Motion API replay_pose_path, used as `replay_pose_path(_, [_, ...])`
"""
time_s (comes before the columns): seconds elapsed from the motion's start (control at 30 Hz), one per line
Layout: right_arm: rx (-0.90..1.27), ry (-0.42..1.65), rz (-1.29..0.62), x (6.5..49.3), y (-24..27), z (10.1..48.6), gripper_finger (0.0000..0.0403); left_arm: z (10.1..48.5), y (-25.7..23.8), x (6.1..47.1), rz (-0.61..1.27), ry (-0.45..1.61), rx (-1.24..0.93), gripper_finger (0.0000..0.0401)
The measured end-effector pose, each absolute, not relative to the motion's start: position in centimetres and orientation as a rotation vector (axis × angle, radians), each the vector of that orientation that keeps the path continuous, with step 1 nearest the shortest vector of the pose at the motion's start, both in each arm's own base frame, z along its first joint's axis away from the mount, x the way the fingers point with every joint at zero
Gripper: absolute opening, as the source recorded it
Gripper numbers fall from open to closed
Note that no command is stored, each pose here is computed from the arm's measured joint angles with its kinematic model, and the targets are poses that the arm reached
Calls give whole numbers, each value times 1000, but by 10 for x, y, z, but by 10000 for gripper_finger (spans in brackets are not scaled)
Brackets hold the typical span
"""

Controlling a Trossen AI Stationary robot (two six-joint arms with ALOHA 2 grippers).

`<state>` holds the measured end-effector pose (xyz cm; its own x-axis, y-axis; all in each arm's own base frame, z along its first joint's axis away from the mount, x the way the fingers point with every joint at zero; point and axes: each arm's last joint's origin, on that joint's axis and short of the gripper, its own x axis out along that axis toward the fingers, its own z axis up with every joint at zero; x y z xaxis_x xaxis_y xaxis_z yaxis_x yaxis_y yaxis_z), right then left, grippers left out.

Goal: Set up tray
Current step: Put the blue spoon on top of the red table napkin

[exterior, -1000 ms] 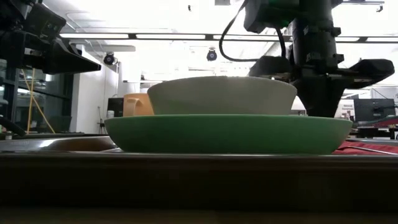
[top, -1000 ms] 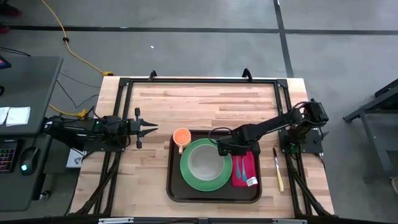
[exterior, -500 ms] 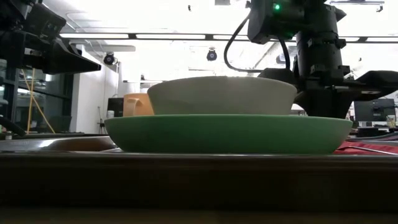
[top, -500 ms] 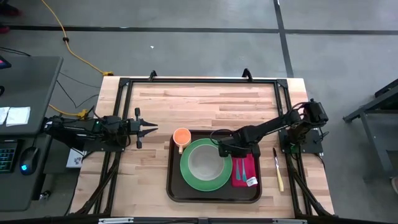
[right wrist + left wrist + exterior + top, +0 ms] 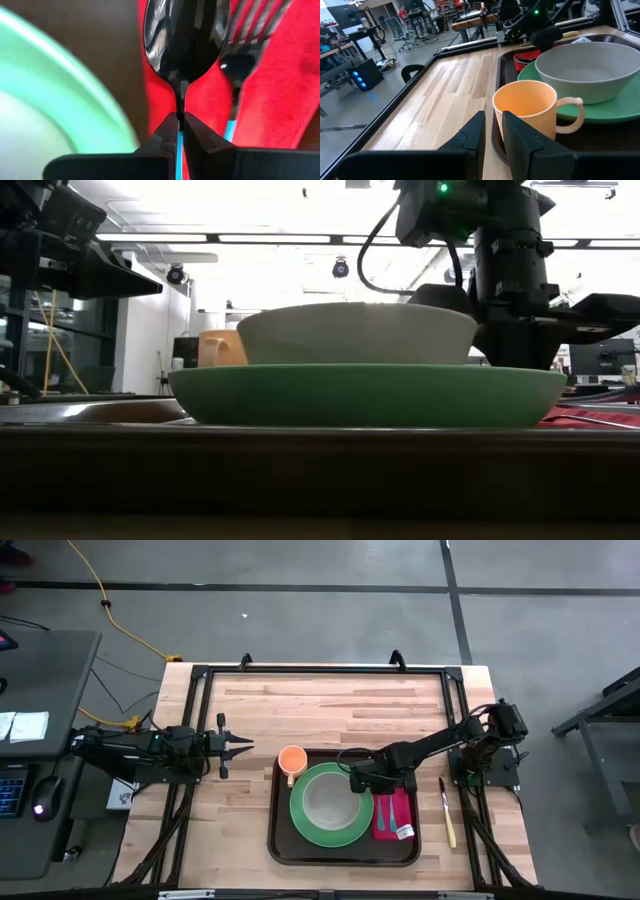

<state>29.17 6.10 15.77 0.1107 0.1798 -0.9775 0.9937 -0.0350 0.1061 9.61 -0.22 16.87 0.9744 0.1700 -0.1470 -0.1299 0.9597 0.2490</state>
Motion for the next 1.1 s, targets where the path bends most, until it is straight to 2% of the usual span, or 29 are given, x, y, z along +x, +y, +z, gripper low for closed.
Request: replay_pose_path(1.1, [1391, 1283, -1042, 295, 63, 147, 7, 169, -2, 96, 152, 168, 241, 97])
